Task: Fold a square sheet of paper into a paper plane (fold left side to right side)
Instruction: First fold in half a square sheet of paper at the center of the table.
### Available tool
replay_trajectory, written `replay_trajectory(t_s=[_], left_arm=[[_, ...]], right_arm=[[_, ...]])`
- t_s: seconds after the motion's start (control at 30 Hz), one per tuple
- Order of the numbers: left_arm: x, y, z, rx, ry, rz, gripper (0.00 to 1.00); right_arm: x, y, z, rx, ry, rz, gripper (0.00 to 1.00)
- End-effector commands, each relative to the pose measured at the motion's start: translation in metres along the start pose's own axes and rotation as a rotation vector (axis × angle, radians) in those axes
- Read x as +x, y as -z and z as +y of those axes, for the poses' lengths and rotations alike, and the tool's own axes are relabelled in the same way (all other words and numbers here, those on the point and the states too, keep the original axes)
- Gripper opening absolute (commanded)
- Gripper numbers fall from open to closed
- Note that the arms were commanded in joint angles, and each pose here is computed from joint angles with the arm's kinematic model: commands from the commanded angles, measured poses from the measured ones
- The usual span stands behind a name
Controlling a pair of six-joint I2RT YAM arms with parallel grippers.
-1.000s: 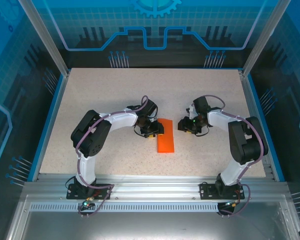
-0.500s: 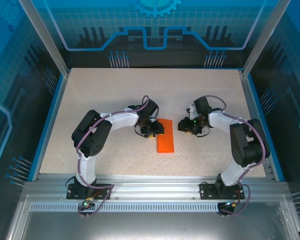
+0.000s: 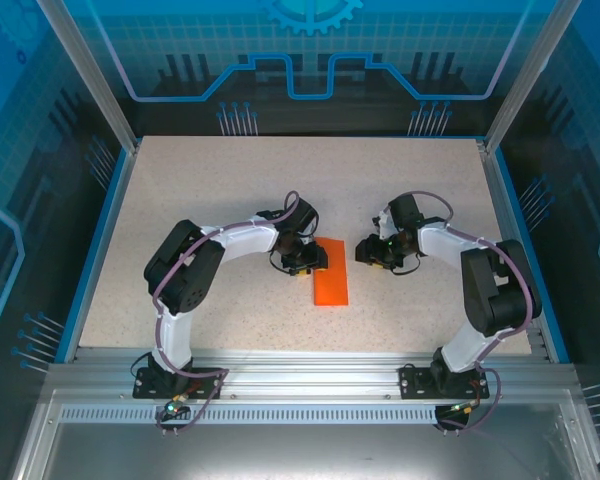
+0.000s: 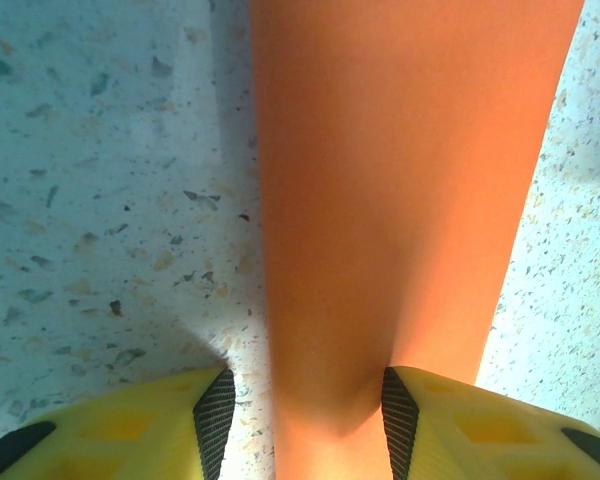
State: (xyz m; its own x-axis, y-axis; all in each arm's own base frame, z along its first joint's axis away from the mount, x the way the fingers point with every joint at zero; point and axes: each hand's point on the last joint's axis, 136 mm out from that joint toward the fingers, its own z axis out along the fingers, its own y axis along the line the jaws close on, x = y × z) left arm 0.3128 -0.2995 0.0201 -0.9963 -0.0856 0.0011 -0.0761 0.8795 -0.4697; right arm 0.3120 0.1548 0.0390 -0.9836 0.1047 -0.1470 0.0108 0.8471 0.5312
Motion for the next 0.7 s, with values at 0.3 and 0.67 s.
replay_trajectory(t_s=[0.3,0.67], left_arm=[[0.0049,-0.0230,0.0218,-0.094,0.027,0.029,0.49],[0.0060,-0.0253,0.0226,-0.101,0.023,0.036,0.49]], right_arm=[[0.0022,0.0078,0.0051,-0.039,-0.013,-0.009,0.44],[0.0033,0.0071,0.0089,-0.058,-0.013,-0.006,0.44]])
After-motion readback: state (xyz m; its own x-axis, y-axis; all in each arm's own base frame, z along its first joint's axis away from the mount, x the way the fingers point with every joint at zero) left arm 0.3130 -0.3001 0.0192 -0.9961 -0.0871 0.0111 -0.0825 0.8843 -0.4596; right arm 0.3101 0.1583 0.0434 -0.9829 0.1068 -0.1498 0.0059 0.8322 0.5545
